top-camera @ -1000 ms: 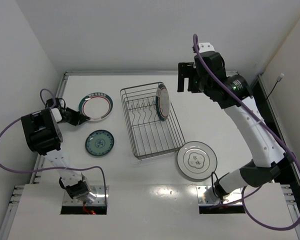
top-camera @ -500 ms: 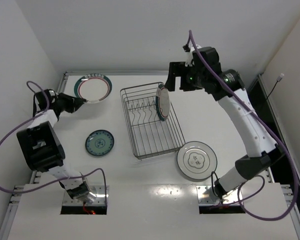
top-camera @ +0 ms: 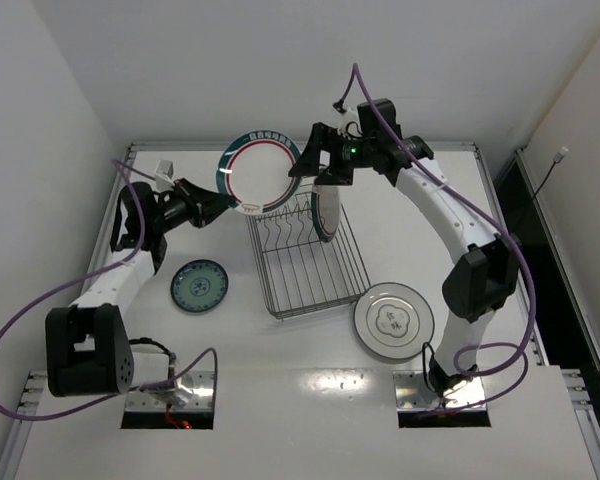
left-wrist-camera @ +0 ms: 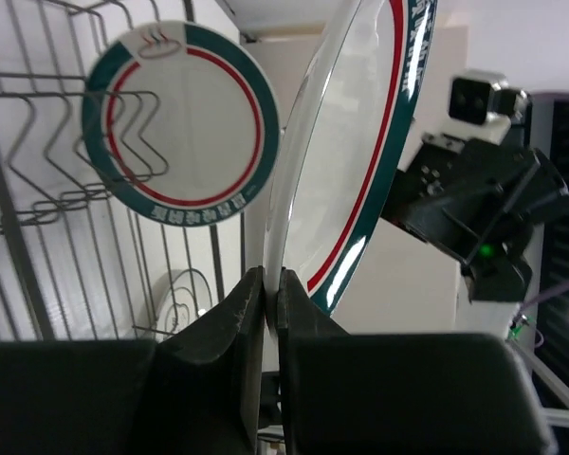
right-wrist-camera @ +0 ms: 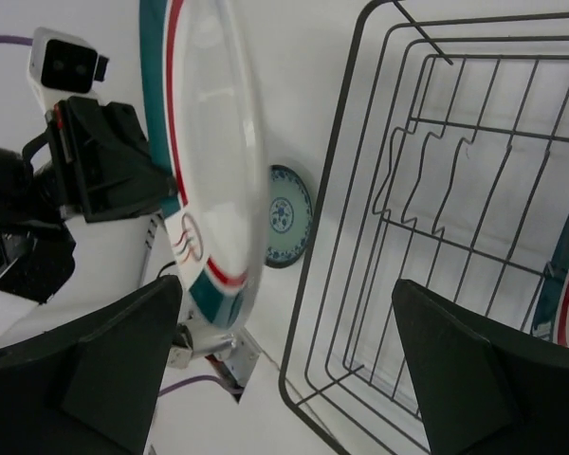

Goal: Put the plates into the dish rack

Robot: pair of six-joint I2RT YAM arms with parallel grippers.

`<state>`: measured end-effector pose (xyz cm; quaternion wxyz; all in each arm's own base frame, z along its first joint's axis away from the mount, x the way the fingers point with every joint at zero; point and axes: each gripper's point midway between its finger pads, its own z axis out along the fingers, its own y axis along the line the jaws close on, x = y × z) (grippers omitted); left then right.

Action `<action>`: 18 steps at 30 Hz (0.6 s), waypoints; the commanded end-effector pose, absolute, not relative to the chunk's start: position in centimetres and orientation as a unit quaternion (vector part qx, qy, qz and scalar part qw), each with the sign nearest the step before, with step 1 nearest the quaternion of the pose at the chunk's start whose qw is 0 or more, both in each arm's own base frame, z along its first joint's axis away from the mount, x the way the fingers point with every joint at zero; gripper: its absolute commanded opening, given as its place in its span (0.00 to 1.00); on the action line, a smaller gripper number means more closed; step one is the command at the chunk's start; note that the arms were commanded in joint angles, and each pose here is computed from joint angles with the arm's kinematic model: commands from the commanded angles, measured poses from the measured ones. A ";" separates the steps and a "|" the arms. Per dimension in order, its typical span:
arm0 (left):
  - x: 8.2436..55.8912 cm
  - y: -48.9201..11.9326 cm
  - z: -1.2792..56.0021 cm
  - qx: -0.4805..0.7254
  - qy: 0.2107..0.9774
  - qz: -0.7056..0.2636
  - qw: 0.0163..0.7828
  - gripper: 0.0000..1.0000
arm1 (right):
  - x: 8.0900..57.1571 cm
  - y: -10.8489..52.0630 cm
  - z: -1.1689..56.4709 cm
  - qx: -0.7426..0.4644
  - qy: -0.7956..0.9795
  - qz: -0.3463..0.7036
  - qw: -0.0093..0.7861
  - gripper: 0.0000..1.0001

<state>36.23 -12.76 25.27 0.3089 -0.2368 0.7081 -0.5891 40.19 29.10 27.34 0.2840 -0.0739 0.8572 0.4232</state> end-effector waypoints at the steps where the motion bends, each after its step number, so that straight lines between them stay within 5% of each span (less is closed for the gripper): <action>1: 34.6 -14.7 29.3 -0.182 0.682 -0.623 0.338 0.00 | 41.0 30.5 29.5 -0.090 0.830 0.462 0.297 0.91; 3: 34.1 -15.5 29.4 -0.178 0.681 -0.628 0.332 0.00 | 41.2 30.5 28.6 -0.081 0.833 0.461 0.295 0.88; 6: 33.4 -17.2 29.4 -0.164 0.685 -0.635 0.318 0.00 | 41.1 31.1 27.8 -0.074 0.825 0.484 0.282 0.67; 7: 32.9 -18.1 29.2 -0.159 0.689 -0.638 0.306 0.00 | 41.0 31.2 27.7 -0.074 0.823 0.489 0.279 0.46; 10: 32.6 -18.6 28.3 -0.168 0.701 -0.628 0.294 0.02 | 41.0 31.0 27.8 -0.070 0.825 0.484 0.285 0.10; 13: 32.9 -17.8 25.6 -0.184 0.750 -0.569 0.282 0.32 | 41.0 29.4 28.3 -0.047 0.844 0.440 0.303 0.00; 16: 33.4 -13.5 22.5 -0.222 0.833 -0.406 0.302 0.52 | 41.5 25.7 28.7 -0.010 0.881 0.335 0.335 0.00; 18: 33.0 -10.7 22.0 -0.234 0.861 -0.329 0.309 0.54 | 41.7 24.1 30.3 0.000 0.888 0.281 0.364 0.00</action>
